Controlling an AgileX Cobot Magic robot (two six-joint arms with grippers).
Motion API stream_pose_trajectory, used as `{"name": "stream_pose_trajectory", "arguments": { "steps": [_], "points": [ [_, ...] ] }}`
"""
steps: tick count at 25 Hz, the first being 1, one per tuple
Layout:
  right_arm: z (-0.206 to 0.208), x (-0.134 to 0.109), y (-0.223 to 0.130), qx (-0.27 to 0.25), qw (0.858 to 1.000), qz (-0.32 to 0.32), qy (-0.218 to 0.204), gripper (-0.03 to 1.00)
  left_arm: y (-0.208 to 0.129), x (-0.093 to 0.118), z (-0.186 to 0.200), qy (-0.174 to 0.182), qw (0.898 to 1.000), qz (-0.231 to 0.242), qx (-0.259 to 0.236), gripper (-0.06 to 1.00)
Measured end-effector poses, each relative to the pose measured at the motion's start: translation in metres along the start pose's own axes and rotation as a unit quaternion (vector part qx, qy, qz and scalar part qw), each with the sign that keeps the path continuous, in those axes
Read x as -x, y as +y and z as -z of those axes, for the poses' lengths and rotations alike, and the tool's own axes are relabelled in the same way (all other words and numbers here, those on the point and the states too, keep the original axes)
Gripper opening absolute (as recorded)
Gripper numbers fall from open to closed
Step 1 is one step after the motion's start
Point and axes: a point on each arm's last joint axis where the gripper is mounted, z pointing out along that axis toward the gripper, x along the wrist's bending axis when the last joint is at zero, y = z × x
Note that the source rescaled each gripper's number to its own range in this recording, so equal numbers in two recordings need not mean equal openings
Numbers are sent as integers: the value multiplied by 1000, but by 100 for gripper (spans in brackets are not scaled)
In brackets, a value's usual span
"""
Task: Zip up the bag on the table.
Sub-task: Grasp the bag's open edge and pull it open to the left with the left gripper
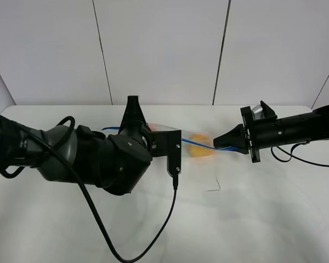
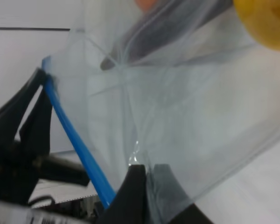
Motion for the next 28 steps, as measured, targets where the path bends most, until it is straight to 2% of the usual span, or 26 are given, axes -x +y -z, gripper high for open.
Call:
{"name": "stream_pose_trajectory", "arguments": {
  "steps": [17,26,28],
  "points": [
    [0,0,0,0,1000,0,0,0,-52,-8,-30,-16,996,37,-75,0],
    [0,-1,0,3,1000,-1,3,0,-56,-9,-33,-22,996,41,-73,0],
    [0,0,0,2,1000,-1,2,0,-57,-9,-33,-22,996,43,-75,5]
  ]
}}
